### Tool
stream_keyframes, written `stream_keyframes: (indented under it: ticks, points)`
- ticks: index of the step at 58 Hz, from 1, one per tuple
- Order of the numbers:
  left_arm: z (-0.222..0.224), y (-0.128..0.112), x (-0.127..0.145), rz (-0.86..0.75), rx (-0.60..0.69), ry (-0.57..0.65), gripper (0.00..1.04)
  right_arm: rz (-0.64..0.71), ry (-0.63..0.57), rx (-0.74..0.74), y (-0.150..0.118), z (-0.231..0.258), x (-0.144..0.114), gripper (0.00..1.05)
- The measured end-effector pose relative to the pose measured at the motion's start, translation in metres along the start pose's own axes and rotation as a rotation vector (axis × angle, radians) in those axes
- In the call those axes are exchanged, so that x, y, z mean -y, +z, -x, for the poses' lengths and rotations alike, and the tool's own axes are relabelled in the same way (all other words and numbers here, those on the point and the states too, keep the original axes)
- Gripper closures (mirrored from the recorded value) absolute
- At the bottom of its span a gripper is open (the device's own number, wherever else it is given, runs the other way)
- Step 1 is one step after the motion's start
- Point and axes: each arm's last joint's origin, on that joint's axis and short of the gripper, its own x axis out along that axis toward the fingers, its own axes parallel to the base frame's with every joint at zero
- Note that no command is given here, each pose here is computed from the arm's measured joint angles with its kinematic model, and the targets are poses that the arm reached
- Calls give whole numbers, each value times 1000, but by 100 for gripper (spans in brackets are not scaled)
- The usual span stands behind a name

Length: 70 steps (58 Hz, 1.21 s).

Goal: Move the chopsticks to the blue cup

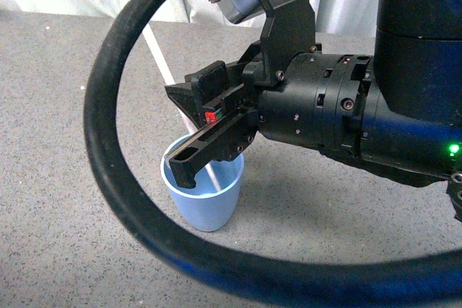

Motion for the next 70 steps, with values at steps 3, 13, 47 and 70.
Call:
stream_keyframes:
  ticks: [3,13,47,70]
  points:
    - [0,0,0,0,0,0,7,0,-2,12,3,4,0,63]
    - [0,0,0,0,0,0,7,-5,-36,40,17,20,-1,38]
    - [0,0,0,0,0,0,7,-188,-908,-301,4,151,29,9]
    - [0,0,0,0,0,1,7,-16,-1019,231,-10,200,-5,41]
